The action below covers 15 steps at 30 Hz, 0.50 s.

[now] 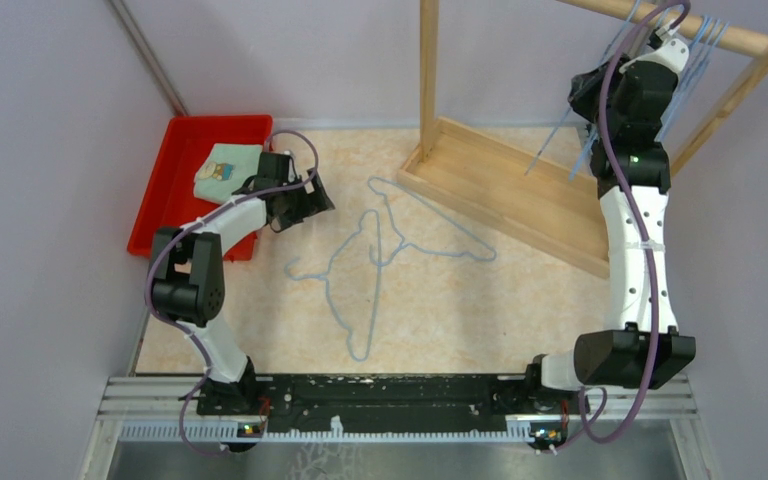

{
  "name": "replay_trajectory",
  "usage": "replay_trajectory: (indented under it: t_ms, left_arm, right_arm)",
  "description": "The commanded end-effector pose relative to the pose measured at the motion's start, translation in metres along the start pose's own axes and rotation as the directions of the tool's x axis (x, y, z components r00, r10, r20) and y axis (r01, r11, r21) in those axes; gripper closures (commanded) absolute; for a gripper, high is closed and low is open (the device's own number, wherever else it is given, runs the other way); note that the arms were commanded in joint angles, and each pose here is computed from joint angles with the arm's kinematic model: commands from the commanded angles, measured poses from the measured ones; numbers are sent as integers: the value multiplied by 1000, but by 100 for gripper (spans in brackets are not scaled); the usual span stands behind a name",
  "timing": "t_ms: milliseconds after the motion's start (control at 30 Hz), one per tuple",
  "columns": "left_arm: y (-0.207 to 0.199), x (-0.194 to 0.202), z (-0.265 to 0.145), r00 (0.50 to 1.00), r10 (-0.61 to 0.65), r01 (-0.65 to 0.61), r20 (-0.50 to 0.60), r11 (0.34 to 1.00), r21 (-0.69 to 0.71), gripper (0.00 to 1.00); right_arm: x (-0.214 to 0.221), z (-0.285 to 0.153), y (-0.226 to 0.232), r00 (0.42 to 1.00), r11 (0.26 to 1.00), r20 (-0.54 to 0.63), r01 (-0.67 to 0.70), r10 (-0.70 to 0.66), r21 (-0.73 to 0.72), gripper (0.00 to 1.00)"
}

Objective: Organize the hangers

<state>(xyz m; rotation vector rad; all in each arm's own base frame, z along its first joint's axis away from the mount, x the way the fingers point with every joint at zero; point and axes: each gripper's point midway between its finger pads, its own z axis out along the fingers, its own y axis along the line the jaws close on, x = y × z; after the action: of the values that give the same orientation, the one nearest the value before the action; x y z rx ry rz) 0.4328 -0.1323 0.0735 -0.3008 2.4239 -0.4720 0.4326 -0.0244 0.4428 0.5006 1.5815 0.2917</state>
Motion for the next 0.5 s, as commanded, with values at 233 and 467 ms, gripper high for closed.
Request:
replay_trajectory:
  t_ms: [233,467]
  left_arm:
    - [-4,-7,-11,1000,14,-14,26,1000,23,0]
    - [-7,-12,-8,999,23,-25,45,999,34,0]
  right_arm:
    - [-19,-38,11,999,999,35,23,-22,-37,24]
    - [-18,-78,7,998,999,45,45,-43,-24,13]
